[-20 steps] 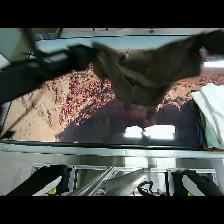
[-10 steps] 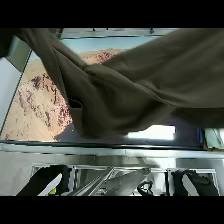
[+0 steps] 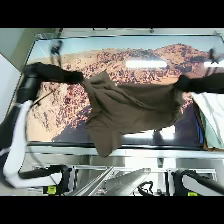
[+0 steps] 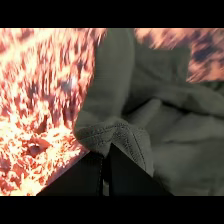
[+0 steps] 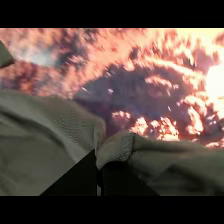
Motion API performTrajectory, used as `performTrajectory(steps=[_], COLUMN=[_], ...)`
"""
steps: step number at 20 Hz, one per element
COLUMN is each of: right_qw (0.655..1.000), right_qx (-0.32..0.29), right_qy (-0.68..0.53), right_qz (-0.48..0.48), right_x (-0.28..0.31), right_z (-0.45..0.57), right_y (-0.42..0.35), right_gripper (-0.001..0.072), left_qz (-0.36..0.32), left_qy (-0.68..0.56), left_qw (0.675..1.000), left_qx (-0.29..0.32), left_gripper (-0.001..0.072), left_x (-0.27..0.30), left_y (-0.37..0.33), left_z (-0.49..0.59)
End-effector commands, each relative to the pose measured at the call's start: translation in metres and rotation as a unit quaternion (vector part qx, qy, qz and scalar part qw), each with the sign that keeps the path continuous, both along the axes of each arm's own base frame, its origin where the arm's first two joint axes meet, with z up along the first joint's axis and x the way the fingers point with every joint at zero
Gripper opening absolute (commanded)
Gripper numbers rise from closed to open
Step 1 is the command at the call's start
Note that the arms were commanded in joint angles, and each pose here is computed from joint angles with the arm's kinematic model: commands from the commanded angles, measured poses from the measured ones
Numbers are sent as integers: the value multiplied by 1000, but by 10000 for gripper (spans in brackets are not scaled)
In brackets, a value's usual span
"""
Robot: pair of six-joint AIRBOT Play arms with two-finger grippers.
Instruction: Fold the shirts.
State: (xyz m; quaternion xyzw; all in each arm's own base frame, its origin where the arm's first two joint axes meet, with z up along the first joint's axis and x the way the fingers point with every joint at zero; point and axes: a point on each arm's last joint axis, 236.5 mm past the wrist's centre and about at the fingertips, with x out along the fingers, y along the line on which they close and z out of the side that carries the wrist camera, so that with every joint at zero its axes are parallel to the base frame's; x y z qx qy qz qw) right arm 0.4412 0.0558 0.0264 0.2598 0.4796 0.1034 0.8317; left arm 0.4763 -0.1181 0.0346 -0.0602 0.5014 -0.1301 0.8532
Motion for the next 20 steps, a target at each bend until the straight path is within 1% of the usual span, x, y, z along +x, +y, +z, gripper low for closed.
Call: performTrajectory(steps=[1,3,4,5,6,7,8,9,12,15,18,20], right_qw=[997,997,997,999,999,1000,1000,1000,999,999,999,999], right_qx=[27,28,27,24,21,17,9,-4,-49,-52,-46,-44], right_qy=[59,59,53,40,30,25,20,16,-1,-11,10,17], right_qz=[-45,-41,-38,-29,-18,-7,7,18,18,-4,1,6], right_x=[24,39,45,51,55,57,57,56,48,39,27,25], right_z=[-96,-101,-98,-88,-77,-65,-49,-36,2,22,17,14], right_y=[-4,-4,-3,-3,-2,-5,-10,-18,-58,-86,-94,-92], right_gripper=[26,26,26,27,44,184,425,519,519,519,518,509], left_qz=[-5,-6,-8,-12,-12,-11,-19,-22,-28,-31,-50,-40], left_qy=[92,96,97,102,108,120,133,146,207,217,232,251], left_qw=[996,995,995,995,994,992,991,989,978,976,971,967], left_qx=[15,-3,-12,-19,-28,-31,-27,-25,-11,-10,12,12], left_gripper=[16,16,52,403,691,698,698,698,698,697,696,649], left_x=[17,34,39,41,41,37,26,13,-54,-116,-189,-227], left_y=[-1,-12,-16,-16,-15,-9,1,12,45,41,22,13], left_z=[-101,-103,-98,-85,-68,-48,-24,-2,43,48,-8,-54])
